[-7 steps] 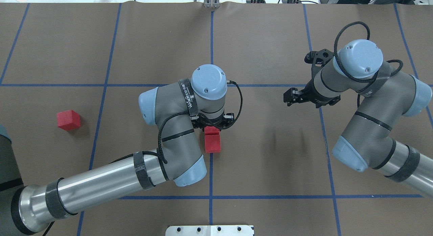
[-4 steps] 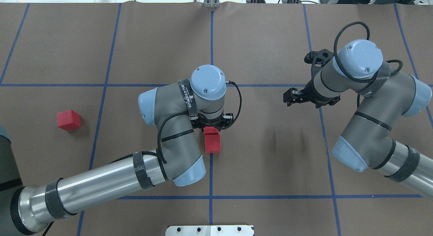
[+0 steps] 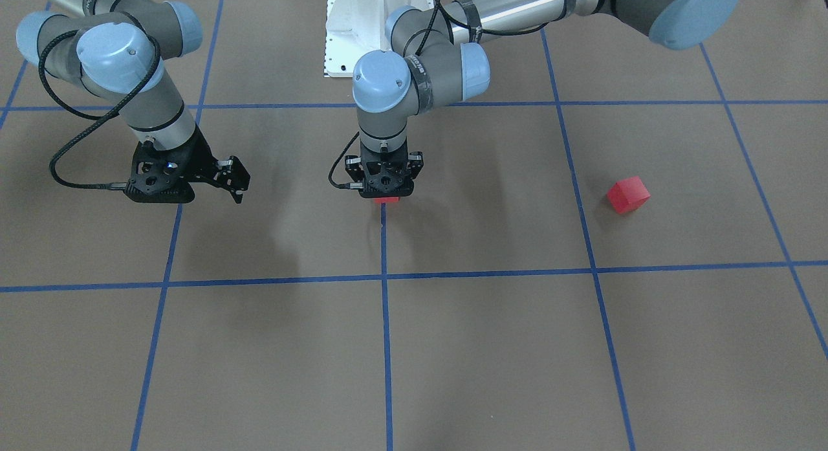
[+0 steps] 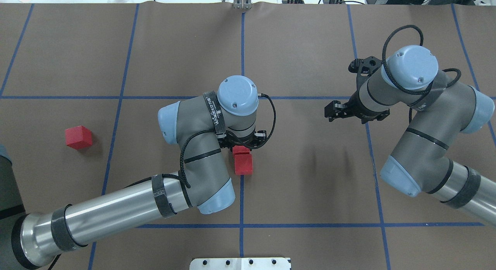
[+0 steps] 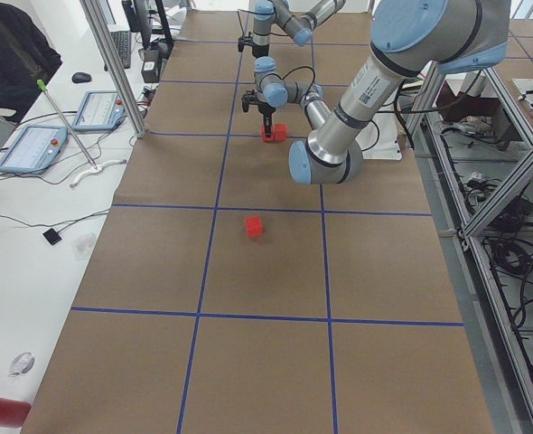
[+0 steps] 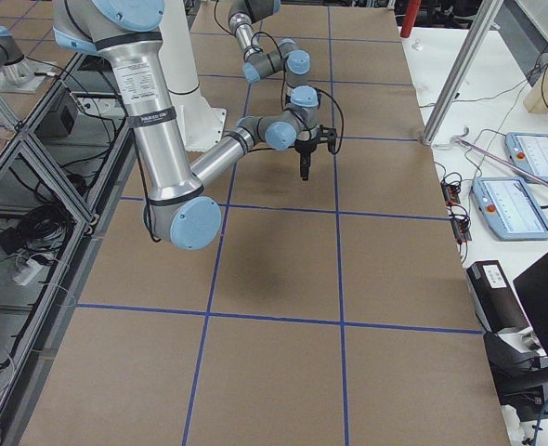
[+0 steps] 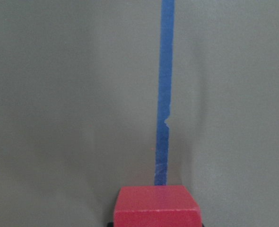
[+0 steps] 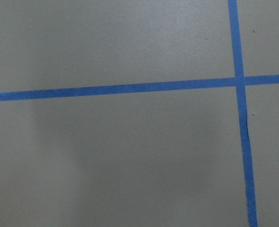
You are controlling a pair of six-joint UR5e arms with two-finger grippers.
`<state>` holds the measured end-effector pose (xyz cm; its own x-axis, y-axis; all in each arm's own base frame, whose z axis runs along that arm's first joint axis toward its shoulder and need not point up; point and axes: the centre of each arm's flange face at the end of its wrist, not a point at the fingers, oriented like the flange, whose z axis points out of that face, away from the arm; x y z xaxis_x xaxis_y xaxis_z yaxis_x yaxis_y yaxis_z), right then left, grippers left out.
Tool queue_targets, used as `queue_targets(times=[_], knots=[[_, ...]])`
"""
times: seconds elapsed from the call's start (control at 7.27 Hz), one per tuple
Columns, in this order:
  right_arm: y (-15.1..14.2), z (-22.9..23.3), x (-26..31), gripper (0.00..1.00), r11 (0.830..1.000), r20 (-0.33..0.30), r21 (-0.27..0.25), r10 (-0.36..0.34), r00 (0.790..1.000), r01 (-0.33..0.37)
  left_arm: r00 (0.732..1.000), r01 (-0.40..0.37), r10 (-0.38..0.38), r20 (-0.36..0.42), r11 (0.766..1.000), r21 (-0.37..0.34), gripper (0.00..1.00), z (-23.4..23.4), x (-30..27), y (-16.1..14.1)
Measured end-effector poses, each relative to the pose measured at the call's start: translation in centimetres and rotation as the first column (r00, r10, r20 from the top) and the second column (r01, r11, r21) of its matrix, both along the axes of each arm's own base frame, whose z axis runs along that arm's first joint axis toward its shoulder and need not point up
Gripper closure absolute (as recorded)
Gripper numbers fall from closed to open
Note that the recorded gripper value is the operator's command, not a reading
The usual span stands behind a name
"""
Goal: Form red blocks into L shape at center
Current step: 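Hold the cube in place against the center cube with the left gripper, then open the left gripper and move it toward the last red cube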
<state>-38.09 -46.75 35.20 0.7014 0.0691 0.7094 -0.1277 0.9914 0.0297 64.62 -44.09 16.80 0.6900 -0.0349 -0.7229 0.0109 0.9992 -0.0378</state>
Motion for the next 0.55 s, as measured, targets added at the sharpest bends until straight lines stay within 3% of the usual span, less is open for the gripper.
queue_targets(times=[0.28, 0.55], knots=[[0.0, 0.0, 0.0, 0.0, 1.0, -0.001, 0.0, 0.0, 1.0, 0.0, 1.0, 0.007, -0.007, -0.016, 1.0, 0.004, 0.0, -0.9, -0.5, -0.1], [0.0, 0.1, 0.0, 0.0, 1.0, -0.002, 0.0, 0.0, 1.0, 0.0, 0.998, 0.039, -0.038, -0.051, 0.999, 0.02, 0.0, -3.0, -4.5, -1.0]])
